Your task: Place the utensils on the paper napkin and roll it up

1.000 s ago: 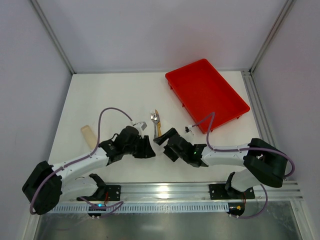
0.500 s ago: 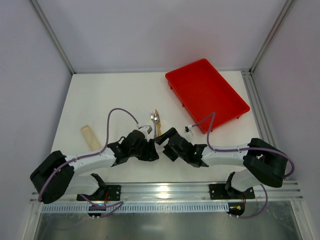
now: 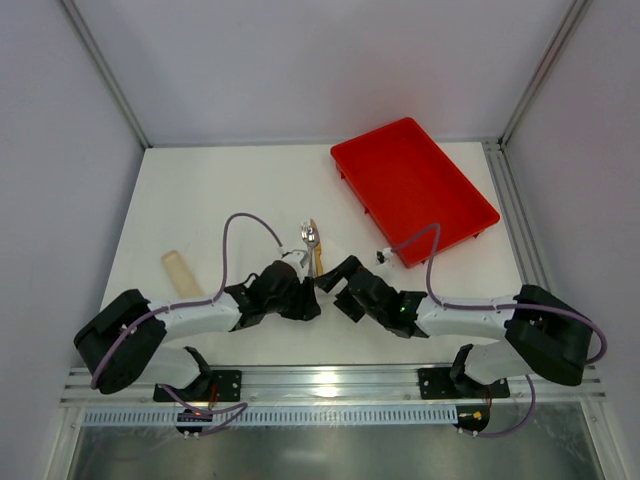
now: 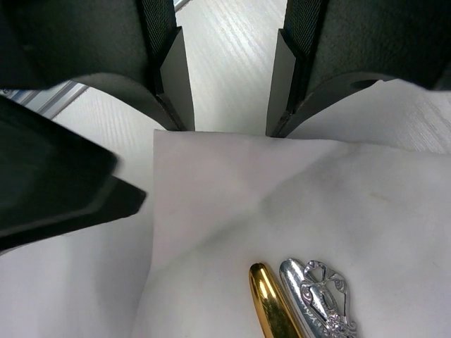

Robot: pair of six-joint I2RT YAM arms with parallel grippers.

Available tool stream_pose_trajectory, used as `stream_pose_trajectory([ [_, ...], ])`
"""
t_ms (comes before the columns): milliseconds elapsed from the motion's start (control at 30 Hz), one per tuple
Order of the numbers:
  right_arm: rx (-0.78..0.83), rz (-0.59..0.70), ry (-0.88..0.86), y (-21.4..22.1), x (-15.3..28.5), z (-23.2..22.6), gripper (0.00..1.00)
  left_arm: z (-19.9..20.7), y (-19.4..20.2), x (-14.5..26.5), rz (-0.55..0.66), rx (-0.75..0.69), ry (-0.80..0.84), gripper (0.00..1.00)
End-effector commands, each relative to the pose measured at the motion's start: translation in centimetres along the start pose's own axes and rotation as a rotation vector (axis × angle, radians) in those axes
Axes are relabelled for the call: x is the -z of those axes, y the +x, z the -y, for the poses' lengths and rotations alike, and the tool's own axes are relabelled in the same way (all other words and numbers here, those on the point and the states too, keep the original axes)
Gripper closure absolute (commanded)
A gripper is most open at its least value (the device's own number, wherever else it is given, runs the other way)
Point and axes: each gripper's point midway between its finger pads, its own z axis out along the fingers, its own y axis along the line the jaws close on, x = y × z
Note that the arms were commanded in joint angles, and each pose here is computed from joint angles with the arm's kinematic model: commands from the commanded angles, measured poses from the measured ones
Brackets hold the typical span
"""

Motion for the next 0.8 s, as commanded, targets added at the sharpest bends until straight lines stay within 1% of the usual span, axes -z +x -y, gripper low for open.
stream_pose_trajectory([
  [0,0.129,0.05,-0.06,-2.1,2.0,-0.4,0.05,0.6,-2.2,-0.1,0.074,-0.002,-0.012,0.51],
  [33,0.224,0.066,-0.064,-2.9,2.3,-0.1,0.05,0.7,-2.4,-0.1,0.076,0.0,-0.012,0.51],
  [67,0.283,0.076,-0.059,-3.4,2.8,0.2,0.05,0.3,-2.7,-0.1,0.093,0.0,-0.035,0.52],
  [100,0.331,0.089,-0.091,-4.0,3.6,-0.7,0.05,0.3,-2.9,-0.1,0.1,0.002,-0.039,0.52],
  [133,0.412,0.1,-0.102,-4.5,3.9,-0.8,0.05,0.3,-3.0,-0.1,0.101,0.004,-0.042,0.51],
  [167,0.587,0.114,-0.122,-5.0,4.1,-1.0,0.05,0.2,-3.0,-0.1,0.103,0.01,-0.048,0.51],
  [200,0.665,0.12,-0.147,-5.3,4.6,-2.4,0.06,0.1,-3.3,0.0,0.11,0.014,-0.059,0.52],
  [233,0.754,0.107,-0.122,-5.5,4.8,-2.0,0.06,0.0,-3.4,-0.1,0.111,0.016,-0.068,0.52],
  [267,0.922,0.109,-0.122,-6.0,4.8,-2.0,0.08,-0.1,-3.4,-0.1,0.113,0.017,-0.075,0.51],
  [300,0.987,0.094,-0.151,-5.9,5.1,-3.0,0.08,-0.3,-3.4,-0.1,0.114,0.018,-0.084,0.51],
  [333,1.043,0.071,-0.146,-5.9,5.0,-2.8,0.08,-0.6,-3.7,-0.1,0.128,0.021,-0.103,0.51],
  [367,1.083,0.068,-0.142,-6.8,4.8,-2.9,0.09,-0.8,-3.6,0.0,0.13,0.022,-0.112,0.51],
  [400,1.17,0.043,-0.154,-7.0,4.7,-3.0,0.1,-0.9,-3.6,0.0,0.13,0.023,-0.12,0.52],
  [433,1.217,-0.019,-0.184,-6.3,4.6,-2.7,0.11,-1.1,-3.7,0.1,0.13,0.024,-0.133,0.52],
  [467,1.251,-0.034,-0.192,-6.4,4.5,-2.6,0.14,-1.0,-3.9,0.2,0.134,0.024,-0.134,0.51],
  [500,1.32,-0.065,-0.219,-6.5,4.3,-2.3,0.14,-1.1,-3.9,0.2,0.136,0.027,-0.138,0.51],
  [533,1.348,-0.142,-0.303,-5.1,4.5,-2.3,0.14,-1.0,-4.2,0.2,0.143,0.029,-0.14,0.51],
  [567,1.375,-0.19,-0.327,-4.6,4.3,-1.8,0.14,-1.1,-4.2,0.1,0.142,0.028,-0.145,0.5],
  [600,1.384,-0.215,-0.341,-4.4,4.2,-1.6,0.14,-1.2,-4.3,0.0,0.141,0.032,-0.152,0.49],
  [633,1.43,-0.225,-0.365,-4.2,4.0,-1.5,0.14,-1.2,-4.4,0.0,0.144,0.036,-0.158,0.49],
  [667,1.451,-0.267,-0.383,-3.6,3.5,-0.9,0.18,-1.3,-4.6,-0.1,0.145,0.04,-0.161,0.49],
  [767,1.503,-0.328,-0.408,-2.8,2.6,0.0,0.25,-1.3,-4.8,-0.3,0.144,0.051,-0.166,0.48],
])
